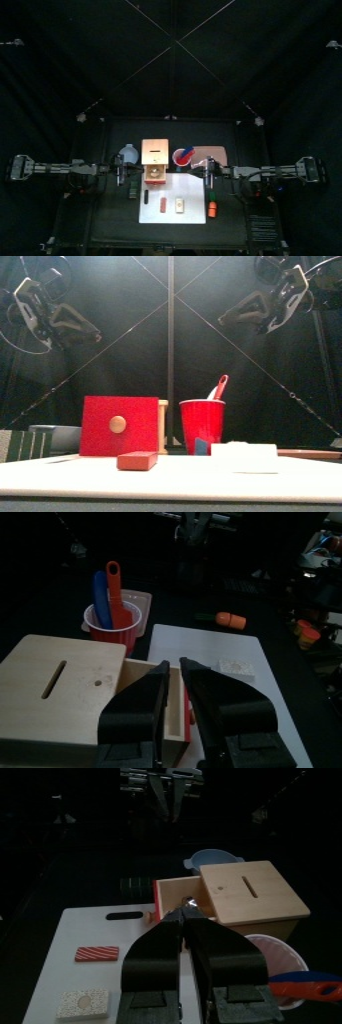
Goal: Close drawer
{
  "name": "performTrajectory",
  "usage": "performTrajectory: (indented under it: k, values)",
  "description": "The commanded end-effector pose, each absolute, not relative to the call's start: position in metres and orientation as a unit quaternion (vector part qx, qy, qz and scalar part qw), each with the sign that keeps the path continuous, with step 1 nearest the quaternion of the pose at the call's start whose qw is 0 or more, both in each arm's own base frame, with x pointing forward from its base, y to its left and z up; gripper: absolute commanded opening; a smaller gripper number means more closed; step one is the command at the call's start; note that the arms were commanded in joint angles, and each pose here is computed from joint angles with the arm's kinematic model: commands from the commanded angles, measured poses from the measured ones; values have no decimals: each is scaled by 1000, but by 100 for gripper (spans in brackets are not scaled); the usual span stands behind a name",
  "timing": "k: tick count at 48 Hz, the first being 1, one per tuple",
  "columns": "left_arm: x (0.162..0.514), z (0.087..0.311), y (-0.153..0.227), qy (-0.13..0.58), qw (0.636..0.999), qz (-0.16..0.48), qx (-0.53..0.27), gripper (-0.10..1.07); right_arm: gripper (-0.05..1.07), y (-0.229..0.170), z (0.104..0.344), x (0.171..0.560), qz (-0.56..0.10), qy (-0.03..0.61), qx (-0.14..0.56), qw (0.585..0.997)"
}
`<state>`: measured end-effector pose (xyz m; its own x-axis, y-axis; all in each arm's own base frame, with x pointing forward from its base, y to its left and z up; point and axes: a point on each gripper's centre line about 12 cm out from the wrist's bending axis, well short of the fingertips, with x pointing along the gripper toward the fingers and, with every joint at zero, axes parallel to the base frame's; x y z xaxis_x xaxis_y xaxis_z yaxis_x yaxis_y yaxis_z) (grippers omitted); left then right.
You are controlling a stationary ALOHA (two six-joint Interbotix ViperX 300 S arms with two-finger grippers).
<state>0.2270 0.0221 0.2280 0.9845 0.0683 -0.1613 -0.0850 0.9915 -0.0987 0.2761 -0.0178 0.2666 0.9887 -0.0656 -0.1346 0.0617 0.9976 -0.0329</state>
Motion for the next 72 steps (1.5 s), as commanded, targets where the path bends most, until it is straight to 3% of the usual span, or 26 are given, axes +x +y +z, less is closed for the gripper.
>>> performTrajectory:
  k: [1, 72]
  values:
    - [230, 236, 22, 67, 996, 37, -52, 61, 37, -18, 272, 277, -32, 58, -15, 998]
    - [230, 236, 21, 66, 996, 34, -53, 61, 37, -16, 271, 276, -30, 60, -10, 998]
